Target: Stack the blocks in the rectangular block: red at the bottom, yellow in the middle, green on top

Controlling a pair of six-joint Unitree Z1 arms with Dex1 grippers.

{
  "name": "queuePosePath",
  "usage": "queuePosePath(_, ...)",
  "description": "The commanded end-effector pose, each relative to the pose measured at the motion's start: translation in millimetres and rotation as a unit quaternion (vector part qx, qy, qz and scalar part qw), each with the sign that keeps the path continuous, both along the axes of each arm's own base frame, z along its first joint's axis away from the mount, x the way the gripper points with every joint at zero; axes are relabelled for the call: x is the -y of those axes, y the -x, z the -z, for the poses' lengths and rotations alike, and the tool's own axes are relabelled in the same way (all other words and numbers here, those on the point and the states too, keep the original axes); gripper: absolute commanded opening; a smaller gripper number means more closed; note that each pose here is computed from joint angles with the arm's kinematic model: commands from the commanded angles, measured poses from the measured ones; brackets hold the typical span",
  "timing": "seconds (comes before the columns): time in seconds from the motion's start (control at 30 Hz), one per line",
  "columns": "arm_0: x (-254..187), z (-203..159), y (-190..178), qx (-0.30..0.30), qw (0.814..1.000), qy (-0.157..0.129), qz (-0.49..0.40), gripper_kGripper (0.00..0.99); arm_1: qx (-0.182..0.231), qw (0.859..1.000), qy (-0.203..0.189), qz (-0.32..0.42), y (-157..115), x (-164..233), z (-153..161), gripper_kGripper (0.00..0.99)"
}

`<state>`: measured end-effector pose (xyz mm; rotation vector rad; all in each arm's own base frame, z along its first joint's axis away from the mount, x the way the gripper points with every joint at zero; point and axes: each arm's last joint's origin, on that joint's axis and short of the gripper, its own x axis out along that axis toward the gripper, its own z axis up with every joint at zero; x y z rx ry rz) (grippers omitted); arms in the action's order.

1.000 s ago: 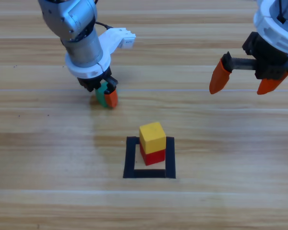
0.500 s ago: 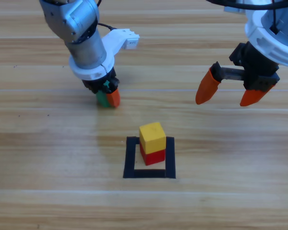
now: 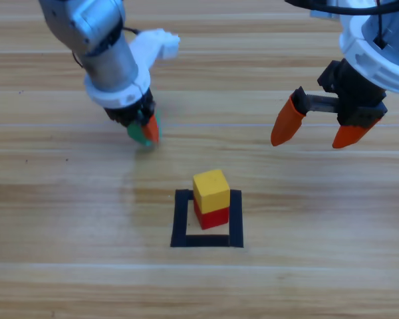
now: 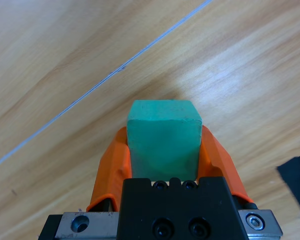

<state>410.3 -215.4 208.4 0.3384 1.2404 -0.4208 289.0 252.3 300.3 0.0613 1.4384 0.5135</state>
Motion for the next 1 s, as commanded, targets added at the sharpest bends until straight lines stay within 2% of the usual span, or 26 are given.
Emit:
queuePosePath(0.03, -9.8, -67.7, 18.6, -0.004, 0.992, 0.042, -0.119, 0.0, 0.005, 1.0, -0.009, 0.007, -1.3, 10.4, -2.3, 0.99)
queuePosePath(0.13, -4.0, -102.5, 12.1, -0.04, 0.983, 0.029, -0.177, 0.0, 0.006, 1.0, -0.009, 0.006, -1.4, 10.3, -2.4, 0.99)
queuePosePath(0.23, 3.4, -115.8, 23.1, -0.06, 0.978, 0.024, -0.2, 0.0, 0.008, 1.0, -0.009, 0.006, -1.4, 10.4, -3.0, 0.99)
queuePosePath(0.5, 33.6, -111.8, 70.0, -0.111, 0.971, -0.005, -0.212, 0.0, 0.009, 1.0, -0.01, 0.007, -0.1, 11.5, -4.5, 0.99)
queuePosePath(0.63, 63.9, -102.3, 98.1, -0.124, 0.973, -0.021, -0.195, 0.0, 0.011, 1.0, -0.01, 0.008, 0.3, 11.9, -5.6, 0.99)
queuePosePath(0.83, 92.1, -100.7, 124.3, -0.124, 0.976, -0.025, -0.175, 0.0, 0.01, 1.0, -0.01, 0.008, 0.9, 12.3, -5.4, 0.99)
queuePosePath(1.0, 102.6, -102.4, 125.2, -0.112, 0.978, -0.018, -0.172, 0.0, 0.012, 1.0, -0.009, 0.007, 1.4, 12.9, -6.1, 0.99)
